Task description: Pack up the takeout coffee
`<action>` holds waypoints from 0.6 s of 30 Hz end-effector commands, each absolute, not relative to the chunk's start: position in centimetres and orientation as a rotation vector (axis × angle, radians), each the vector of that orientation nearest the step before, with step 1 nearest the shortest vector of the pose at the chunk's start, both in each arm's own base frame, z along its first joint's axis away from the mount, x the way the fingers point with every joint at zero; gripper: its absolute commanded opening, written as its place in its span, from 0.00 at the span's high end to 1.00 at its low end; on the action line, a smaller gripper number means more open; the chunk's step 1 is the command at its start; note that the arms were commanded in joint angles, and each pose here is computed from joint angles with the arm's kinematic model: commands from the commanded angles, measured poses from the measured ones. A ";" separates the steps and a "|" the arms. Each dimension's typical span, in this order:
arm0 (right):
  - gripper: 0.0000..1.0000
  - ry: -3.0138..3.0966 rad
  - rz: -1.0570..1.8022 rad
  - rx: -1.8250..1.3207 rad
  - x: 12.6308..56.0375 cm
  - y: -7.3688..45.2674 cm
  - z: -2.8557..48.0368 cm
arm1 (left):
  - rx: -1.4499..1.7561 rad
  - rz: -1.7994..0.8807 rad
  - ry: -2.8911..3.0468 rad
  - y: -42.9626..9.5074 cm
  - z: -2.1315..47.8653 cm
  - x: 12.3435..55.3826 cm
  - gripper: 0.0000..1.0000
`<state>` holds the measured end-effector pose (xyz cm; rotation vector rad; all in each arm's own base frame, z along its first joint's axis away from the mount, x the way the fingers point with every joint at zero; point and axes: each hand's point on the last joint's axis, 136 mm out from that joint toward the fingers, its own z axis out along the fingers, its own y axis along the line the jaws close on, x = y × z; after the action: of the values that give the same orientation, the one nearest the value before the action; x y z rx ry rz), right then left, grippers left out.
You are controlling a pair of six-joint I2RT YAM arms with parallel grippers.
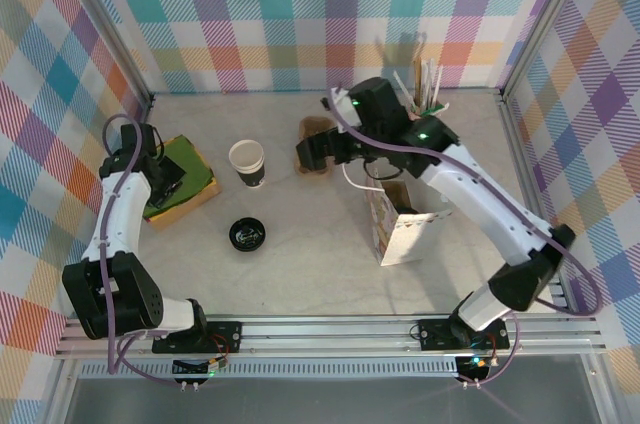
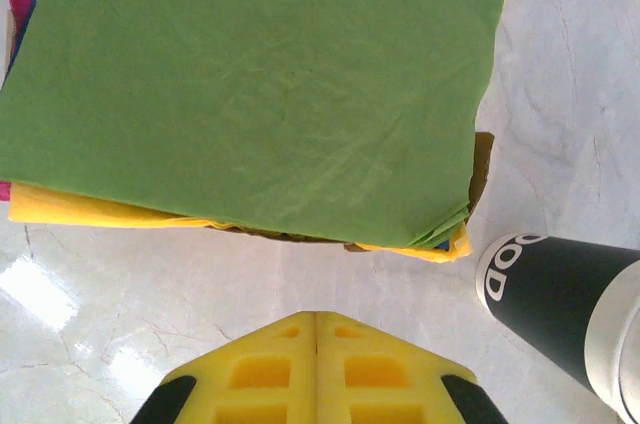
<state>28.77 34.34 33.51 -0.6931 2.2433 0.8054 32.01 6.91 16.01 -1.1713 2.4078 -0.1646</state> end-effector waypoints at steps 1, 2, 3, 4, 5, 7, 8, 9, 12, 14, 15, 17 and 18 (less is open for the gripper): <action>0.01 2.182 0.963 -0.765 27.5 39.7 34.7 | -1.157 -0.203 2.380 6.3 16.3 32.1 1.00; 0.01 2.190 0.993 -0.783 27.4 41.0 34.4 | -1.152 -0.209 2.383 6.2 16.3 32.1 1.00; 0.01 2.197 1.012 -0.794 27.3 42.0 34.1 | -1.151 -0.206 2.384 6.2 16.3 32.1 1.00; 0.01 2.214 1.020 -0.787 27.4 42.9 33.6 | -1.150 -0.192 2.384 6.4 16.4 32.1 1.00; 0.01 2.229 1.031 -0.784 27.6 43.6 33.2 | -1.141 -0.176 2.382 6.6 16.6 32.2 1.00; 0.01 2.240 1.051 -0.792 27.7 44.7 32.6 | -1.134 -0.135 2.388 7.2 17.0 32.4 0.94; 0.01 2.240 1.052 -0.796 27.6 45.1 32.5 | -1.129 -0.118 2.388 7.6 17.4 32.7 0.91; 0.01 2.234 1.050 -0.804 27.5 45.5 32.5 | -1.128 -0.104 2.386 8.2 17.6 33.0 0.90; 0.01 2.217 1.040 -0.833 27.1 46.2 32.5 | -1.153 -0.048 2.378 10.3 18.1 33.9 0.80; 0.01 2.212 1.031 -0.859 26.8 46.6 32.5 | -1.206 -0.021 2.365 12.5 18.1 34.3 0.78; 0.01 2.213 1.026 -0.869 26.7 46.8 32.4 | -1.225 -0.009 2.359 13.4 18.1 34.6 0.74; 0.01 2.224 1.022 -0.890 26.4 47.1 32.0 | -1.282 0.037 2.351 15.4 17.6 34.9 0.73; 0.01 2.225 1.023 -0.894 26.4 47.2 32.0 | -1.310 0.048 2.346 16.0 17.3 35.0 0.73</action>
<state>27.20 46.50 31.35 -0.8502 2.2456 1.0079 35.73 13.78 17.97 -1.2468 2.3241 -0.0363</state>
